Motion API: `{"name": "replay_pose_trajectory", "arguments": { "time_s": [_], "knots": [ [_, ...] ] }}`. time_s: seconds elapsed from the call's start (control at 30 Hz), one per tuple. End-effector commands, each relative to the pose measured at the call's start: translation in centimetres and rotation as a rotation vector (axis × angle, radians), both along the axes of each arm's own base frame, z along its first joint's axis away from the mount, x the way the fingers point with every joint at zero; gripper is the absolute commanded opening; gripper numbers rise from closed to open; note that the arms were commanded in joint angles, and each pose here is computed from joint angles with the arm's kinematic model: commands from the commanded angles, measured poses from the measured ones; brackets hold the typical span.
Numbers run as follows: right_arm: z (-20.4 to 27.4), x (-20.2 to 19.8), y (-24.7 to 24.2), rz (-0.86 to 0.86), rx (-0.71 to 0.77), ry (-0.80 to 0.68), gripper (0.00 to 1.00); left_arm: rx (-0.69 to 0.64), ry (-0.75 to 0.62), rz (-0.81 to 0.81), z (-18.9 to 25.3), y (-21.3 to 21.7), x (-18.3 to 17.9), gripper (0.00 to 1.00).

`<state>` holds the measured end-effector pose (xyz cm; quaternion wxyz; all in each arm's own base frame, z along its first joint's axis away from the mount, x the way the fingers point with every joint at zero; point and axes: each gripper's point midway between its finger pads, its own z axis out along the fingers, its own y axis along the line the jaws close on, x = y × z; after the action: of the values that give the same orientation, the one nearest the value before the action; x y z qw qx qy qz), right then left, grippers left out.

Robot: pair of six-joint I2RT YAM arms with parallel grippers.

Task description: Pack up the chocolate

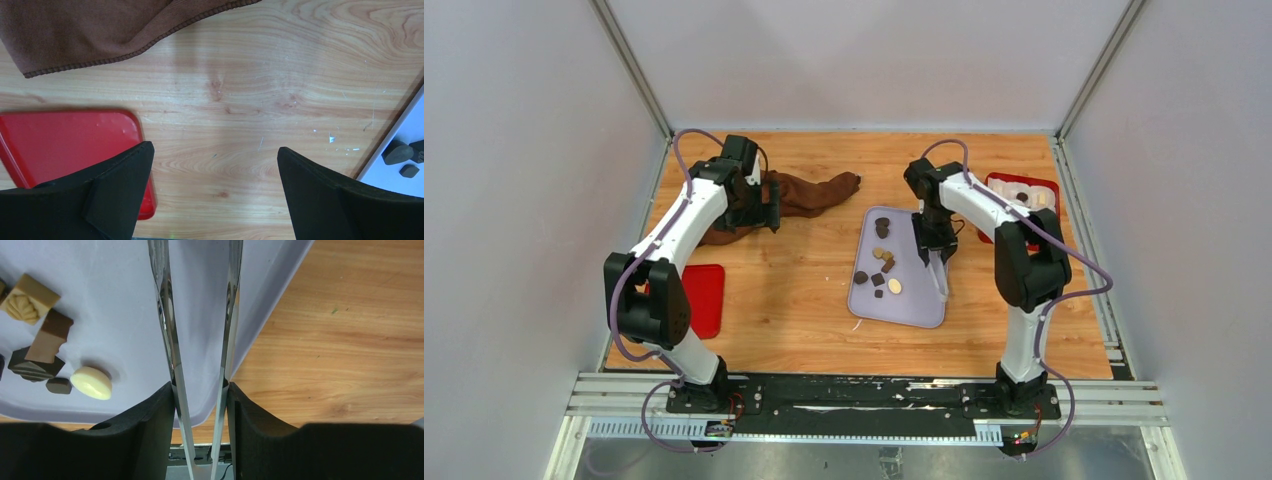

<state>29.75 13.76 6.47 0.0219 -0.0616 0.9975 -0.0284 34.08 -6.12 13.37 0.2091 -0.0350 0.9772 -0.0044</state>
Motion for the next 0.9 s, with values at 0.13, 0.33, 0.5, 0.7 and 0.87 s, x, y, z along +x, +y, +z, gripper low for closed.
{"name": "replay_pose_trajectory", "arguments": {
  "time_s": [0.13, 0.33, 0.5, 0.7, 0.87],
  "knots": [
    [-0.1, 1.9, 0.5, 0.005, -0.037, -0.021, 0.44, 0.022, -0.021, 0.005, 0.6, 0.5, 0.3, 1.0],
    [-0.4, 2.8, 0.5, 0.011, -0.052, -0.023, 0.44, 0.022, -0.018, 0.002, 0.6, 0.5, 0.4, 1.0],
    [-0.7, 3.0, 0.4, 0.008, -0.067, -0.022, 0.44, 0.026, -0.018, 0.001, 0.5, 0.6, 0.3, 1.0],
    [-1.0, 3.6, 0.1, 0.011, -0.083, -0.022, 0.44, 0.018, -0.013, 0.002, 0.4, 0.4, 0.4, 1.0],
    [-0.7, 3.7, 0.4, 0.015, -0.067, -0.027, 0.29, 0.02, -0.018, 0.002, 0.6, 0.5, 0.4, 1.0]
  ]
}}
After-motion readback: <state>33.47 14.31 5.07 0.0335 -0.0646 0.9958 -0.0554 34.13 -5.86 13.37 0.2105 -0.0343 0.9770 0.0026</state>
